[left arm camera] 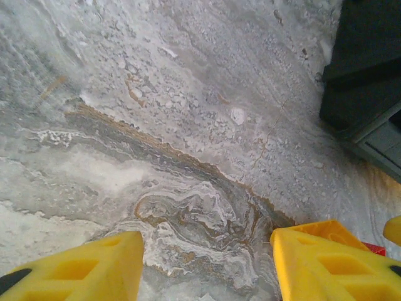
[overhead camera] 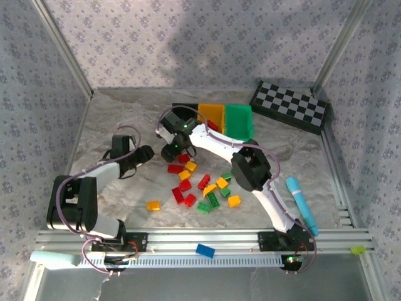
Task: Sort the legos into containers by color
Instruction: Pick up the lego from the center of the table.
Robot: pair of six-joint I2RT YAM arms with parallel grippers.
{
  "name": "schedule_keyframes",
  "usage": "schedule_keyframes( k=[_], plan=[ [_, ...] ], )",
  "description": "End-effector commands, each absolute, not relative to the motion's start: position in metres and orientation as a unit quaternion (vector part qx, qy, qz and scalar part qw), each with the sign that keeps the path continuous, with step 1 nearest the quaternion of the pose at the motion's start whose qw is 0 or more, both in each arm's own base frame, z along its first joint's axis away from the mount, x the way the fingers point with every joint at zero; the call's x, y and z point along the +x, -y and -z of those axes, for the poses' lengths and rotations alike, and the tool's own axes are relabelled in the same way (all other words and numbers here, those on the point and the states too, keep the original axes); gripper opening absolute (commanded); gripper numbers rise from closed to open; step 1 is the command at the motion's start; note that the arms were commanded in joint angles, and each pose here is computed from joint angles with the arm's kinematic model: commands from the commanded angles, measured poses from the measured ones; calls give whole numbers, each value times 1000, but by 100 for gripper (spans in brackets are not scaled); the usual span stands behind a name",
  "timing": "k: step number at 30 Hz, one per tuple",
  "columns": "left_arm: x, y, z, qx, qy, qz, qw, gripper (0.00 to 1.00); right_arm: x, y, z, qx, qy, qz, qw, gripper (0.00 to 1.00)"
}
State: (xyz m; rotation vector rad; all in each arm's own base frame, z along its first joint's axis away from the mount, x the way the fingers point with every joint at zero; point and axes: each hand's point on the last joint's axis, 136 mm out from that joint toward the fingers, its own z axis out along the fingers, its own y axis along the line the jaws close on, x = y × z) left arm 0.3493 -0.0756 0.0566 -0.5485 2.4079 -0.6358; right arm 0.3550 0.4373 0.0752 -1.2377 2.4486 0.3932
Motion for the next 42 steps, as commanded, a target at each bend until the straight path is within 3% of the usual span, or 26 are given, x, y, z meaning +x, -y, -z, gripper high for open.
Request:
schedule_keyframes(
  k=[1, 16, 20, 24, 28, 34, 42],
  plan=[
    [356, 72, -69, -214, -890, 253, 312, 57, 349, -446, -76, -500, -837, -128, 184, 66],
    [354, 63, -71, -232, -883, 256, 319, 57, 344, -447, -40, -532, -828, -70, 161, 64],
    [354, 64, -71, -233, -882, 257, 318, 57, 351, -445, -35, -524, -833, -50, 169, 59],
    [354, 64, -71, -233, -883, 256, 318, 57, 356, -446, -37, -514, -838, -50, 176, 39],
    [353, 64, -70, -232, -883, 257, 316, 57, 359, -448, -48, -504, -841, -62, 186, 29],
    [353, 63, -74, -233, -881, 255, 322, 57, 361, -456, -67, -478, -849, -98, 202, 21],
    [350, 61, -78, -233, -879, 254, 330, 57, 379, -427, -121, -382, -876, -141, 257, 20]
  ],
)
